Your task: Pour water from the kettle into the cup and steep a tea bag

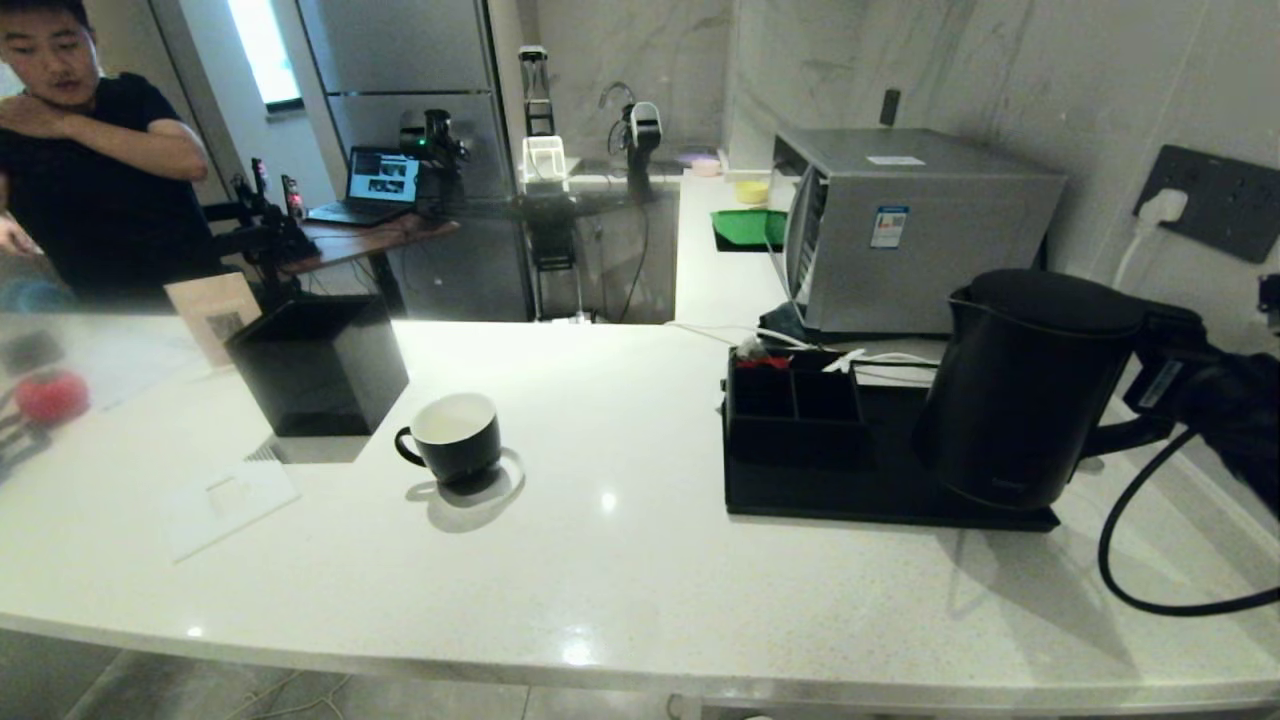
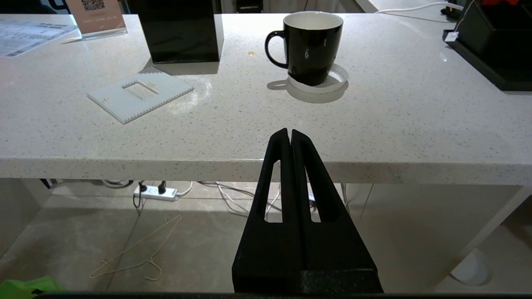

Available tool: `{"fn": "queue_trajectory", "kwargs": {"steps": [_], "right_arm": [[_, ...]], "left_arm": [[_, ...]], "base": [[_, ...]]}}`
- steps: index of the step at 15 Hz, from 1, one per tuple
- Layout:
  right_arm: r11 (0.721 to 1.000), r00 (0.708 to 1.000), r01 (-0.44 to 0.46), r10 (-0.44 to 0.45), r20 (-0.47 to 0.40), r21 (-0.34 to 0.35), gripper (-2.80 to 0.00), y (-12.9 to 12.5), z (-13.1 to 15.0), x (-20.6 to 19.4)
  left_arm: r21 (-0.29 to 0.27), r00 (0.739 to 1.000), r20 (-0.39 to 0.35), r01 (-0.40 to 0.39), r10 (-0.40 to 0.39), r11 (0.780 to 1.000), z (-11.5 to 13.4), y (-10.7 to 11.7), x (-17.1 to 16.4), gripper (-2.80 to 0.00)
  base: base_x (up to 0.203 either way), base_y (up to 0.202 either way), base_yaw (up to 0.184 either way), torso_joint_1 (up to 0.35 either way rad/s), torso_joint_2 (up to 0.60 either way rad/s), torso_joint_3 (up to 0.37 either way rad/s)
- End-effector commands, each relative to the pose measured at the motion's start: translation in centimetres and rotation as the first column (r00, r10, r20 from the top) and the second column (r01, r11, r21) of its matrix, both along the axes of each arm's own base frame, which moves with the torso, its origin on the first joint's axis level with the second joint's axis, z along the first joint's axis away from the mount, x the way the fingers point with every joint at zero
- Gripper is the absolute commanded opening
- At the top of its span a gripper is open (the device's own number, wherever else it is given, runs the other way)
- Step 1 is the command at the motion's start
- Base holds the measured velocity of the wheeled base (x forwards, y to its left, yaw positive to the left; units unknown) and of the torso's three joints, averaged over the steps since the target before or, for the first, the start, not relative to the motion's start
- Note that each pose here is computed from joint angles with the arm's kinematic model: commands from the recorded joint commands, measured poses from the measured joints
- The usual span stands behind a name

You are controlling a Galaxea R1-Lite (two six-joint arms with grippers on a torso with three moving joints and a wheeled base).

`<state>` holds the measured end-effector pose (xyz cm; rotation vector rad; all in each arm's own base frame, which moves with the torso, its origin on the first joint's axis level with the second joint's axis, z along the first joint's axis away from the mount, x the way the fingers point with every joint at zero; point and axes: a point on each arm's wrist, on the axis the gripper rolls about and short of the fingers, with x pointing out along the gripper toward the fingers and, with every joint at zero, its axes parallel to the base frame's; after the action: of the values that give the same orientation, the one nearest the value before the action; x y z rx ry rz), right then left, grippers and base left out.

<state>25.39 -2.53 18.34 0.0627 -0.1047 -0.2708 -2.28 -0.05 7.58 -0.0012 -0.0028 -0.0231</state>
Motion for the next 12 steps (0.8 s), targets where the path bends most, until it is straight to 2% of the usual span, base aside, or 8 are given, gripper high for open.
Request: {"fn": "queue_trajectory", "kwargs": {"steps": [1, 12], "right_arm": [[1.000, 1.000, 0.001, -0.001, 0.005, 0.000, -2.80, 0.00, 0.01, 0.01], [1.000, 1.000, -0.001, 0.001, -0.009, 0.001, -2.80, 0.00, -0.30, 0.00]], "left_arm": [[0.000, 1.000, 0.000, 0.000, 0.000, 1.000, 0.00, 0.00, 0.00, -2.80], [0.000, 1.000, 0.000, 0.000, 0.000, 1.000, 0.00, 0.00, 0.00, -2.80]], "base": [[0.000, 0.000, 0.000, 0.000, 0.00, 0.000], [0.000, 0.000, 0.000, 0.000, 0.00, 0.000]]}}
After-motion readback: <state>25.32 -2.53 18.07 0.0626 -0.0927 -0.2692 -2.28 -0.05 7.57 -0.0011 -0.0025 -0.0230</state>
